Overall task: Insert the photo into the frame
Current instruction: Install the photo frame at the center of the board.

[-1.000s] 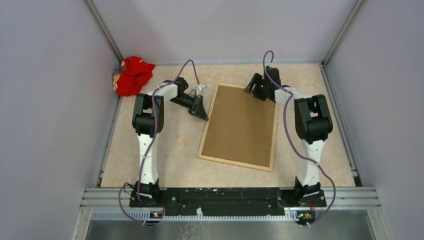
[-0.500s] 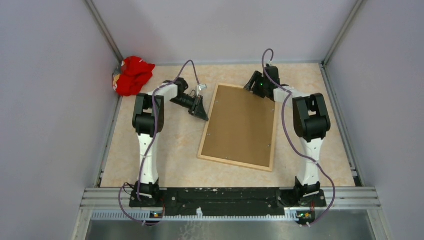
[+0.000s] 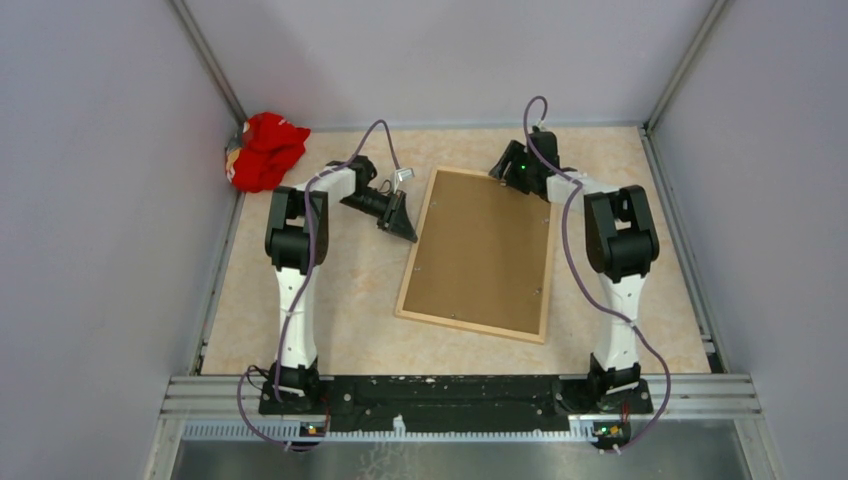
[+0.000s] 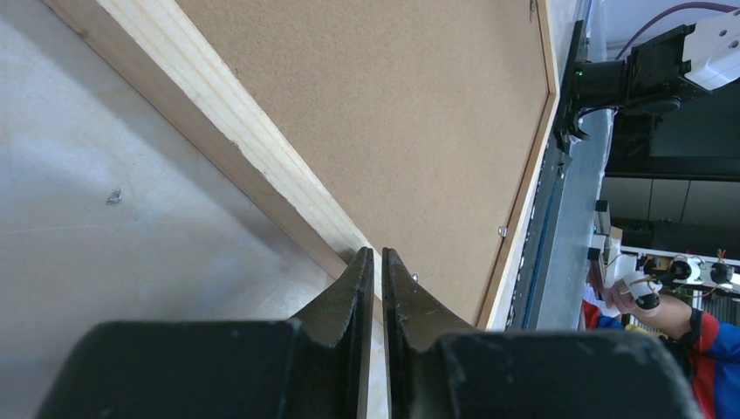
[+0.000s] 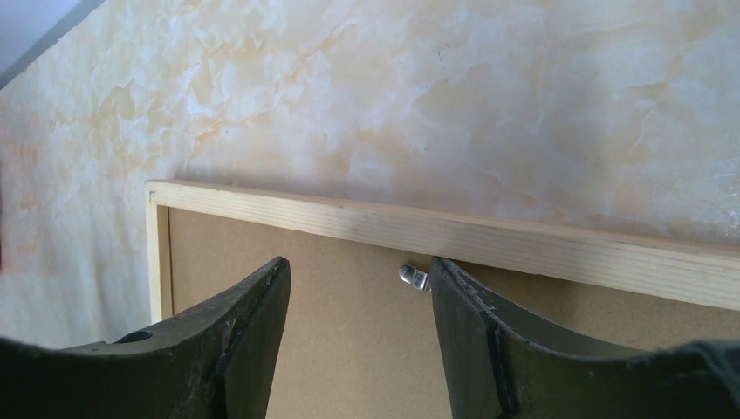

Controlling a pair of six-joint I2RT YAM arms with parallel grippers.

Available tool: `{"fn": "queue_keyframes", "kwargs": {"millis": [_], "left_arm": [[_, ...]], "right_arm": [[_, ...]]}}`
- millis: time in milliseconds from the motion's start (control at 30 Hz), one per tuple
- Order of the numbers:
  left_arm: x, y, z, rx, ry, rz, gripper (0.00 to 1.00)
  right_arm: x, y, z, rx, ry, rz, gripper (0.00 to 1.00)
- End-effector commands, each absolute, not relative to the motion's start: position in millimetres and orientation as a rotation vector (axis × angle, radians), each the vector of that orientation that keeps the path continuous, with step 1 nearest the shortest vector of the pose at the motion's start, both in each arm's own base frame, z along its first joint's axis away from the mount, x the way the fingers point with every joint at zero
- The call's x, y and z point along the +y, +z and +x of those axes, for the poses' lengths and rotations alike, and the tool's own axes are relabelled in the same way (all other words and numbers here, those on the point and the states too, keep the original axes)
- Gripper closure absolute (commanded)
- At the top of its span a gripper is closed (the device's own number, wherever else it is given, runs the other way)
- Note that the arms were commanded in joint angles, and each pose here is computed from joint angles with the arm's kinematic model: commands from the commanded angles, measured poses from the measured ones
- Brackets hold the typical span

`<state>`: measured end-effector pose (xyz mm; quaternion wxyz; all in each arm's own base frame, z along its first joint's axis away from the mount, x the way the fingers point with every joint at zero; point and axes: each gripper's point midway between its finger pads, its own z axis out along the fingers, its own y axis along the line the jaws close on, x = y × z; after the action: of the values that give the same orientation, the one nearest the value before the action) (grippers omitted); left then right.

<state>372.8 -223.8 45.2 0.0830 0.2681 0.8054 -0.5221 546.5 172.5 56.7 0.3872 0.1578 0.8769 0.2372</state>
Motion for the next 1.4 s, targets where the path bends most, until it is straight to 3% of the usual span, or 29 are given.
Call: {"fn": "queue_keyframes", "kwargs": {"millis": [0,400,533,667,833,1000,1033,1067,1100,1367], "left_arm": [[-219.4,18.2,366.6,2.464,-1.491,0.86,0.85],[-219.7,21.5,368.1,2.459,-1.487,0.863,0.85],[-219.1,29.1,371.3,2.441,-1.484,0.869,0.84],[-216.1,44.9,376.1,2.394,-1.47,0.91,0.78],[-205.4,72.6,381.6,2.319,-1.439,0.969,0.58],[-190.4,96.2,382.1,2.284,-1.384,0.987,0.52],[-187.3,101.0,381.3,2.273,-1.38,0.986,0.44],[-184.2,105.2,380.0,2.262,-1.38,0.984,0.12],[-180.8,109.8,379.3,2.251,-1.372,0.985,0.03],[-154.3,145.6,365.8,2.132,-1.272,1.029,0.01]], "right_arm": [[172.5,57.9,561.8,2.192,0.61,0.396,0.4],[156.3,130.8,549.6,2.041,0.53,0.264,0.34],[158.2,140.9,525.1,2.045,0.54,0.178,0.28],[197.8,146.8,465.6,2.075,0.618,-0.137,0.29],[265.1,138.1,337.2,2.135,0.634,-0.693,0.32],[285.4,123.1,238.0,2.199,0.631,-0.979,0.33],[284.6,120.5,222.3,2.205,0.634,-1.026,0.34],[284.2,118.4,208.1,2.206,0.632,-1.071,0.35],[282.4,115.0,195.4,2.206,0.623,-1.114,0.35],[280.5,83.5,142.3,2.237,0.566,-1.32,0.38]]}}
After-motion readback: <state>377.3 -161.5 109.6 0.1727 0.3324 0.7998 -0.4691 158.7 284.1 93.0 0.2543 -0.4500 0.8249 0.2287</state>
